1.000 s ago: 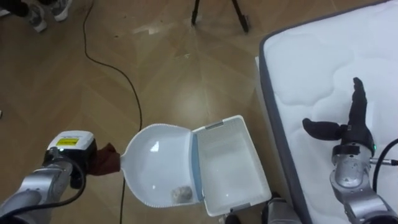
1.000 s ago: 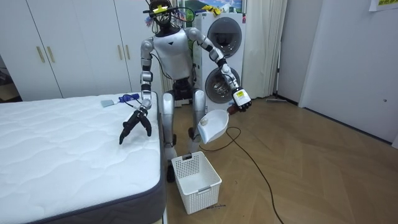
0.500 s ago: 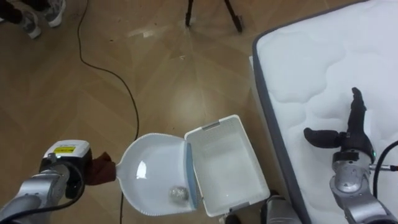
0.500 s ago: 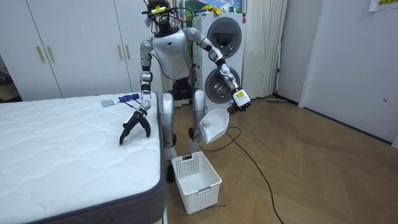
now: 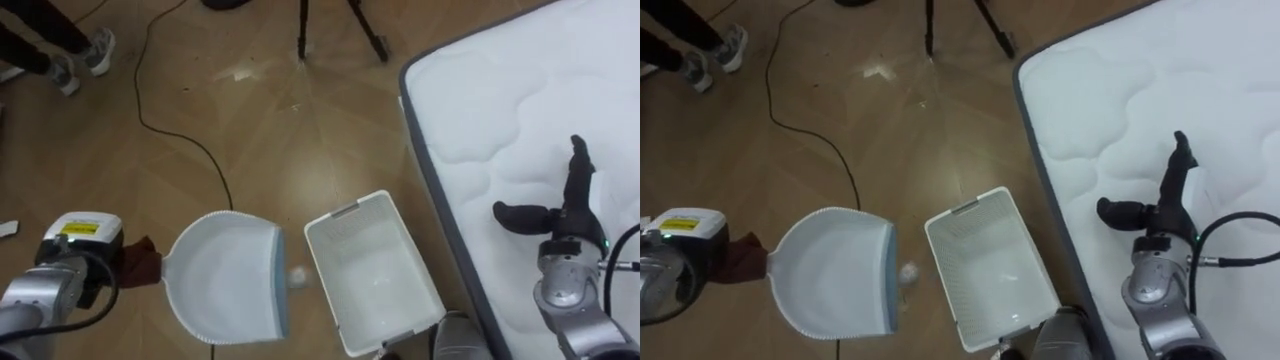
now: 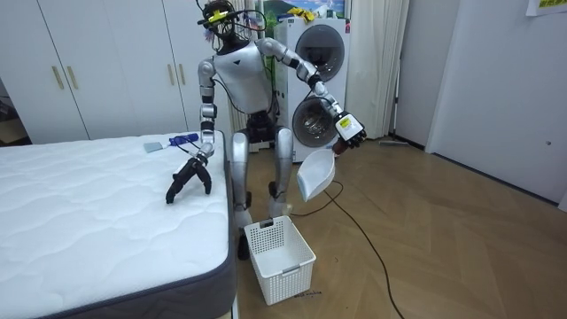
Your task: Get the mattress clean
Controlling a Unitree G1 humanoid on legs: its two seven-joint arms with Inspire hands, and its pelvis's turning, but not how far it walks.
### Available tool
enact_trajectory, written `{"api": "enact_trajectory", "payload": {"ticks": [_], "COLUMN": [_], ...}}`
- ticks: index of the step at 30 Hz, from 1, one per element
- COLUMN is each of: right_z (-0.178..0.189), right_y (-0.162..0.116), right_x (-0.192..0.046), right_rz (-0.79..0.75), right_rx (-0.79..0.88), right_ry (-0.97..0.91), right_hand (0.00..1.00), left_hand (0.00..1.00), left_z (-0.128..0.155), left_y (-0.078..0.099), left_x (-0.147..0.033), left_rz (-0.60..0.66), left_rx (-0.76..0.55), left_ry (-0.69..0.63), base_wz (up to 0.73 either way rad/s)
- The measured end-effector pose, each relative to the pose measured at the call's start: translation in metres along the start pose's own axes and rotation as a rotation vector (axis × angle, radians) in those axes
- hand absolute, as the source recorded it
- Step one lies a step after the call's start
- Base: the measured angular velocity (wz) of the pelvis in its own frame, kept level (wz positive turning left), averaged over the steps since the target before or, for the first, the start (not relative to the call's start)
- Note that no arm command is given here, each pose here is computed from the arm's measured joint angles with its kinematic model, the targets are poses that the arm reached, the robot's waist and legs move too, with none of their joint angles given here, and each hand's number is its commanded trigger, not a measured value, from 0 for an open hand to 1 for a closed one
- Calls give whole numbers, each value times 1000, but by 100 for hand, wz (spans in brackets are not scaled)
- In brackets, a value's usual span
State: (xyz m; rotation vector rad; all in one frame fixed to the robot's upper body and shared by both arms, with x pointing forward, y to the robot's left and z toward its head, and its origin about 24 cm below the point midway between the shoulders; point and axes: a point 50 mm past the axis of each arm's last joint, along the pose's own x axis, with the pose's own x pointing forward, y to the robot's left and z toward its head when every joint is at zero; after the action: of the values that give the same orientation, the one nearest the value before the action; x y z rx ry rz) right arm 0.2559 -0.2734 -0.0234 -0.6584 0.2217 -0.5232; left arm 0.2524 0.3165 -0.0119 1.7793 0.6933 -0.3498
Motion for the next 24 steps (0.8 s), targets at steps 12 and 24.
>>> {"api": "enact_trajectory", "payload": {"ticks": [12,24], "right_z": [3,4], "right_y": [-3,-11], "right_x": [3,8], "right_rz": [-3,-12], "right_rx": [-33,-31], "right_ry": [-38,-45], "right_hand": [0,0], "left_hand": [100,100], "left_z": [-31,-26], "left_y": [20,35], "left_x": [-5,-3], "left_rz": [67,149], "left_rx": [73,127], "left_ry": [63,39], "base_wz": [-15,-6]}}
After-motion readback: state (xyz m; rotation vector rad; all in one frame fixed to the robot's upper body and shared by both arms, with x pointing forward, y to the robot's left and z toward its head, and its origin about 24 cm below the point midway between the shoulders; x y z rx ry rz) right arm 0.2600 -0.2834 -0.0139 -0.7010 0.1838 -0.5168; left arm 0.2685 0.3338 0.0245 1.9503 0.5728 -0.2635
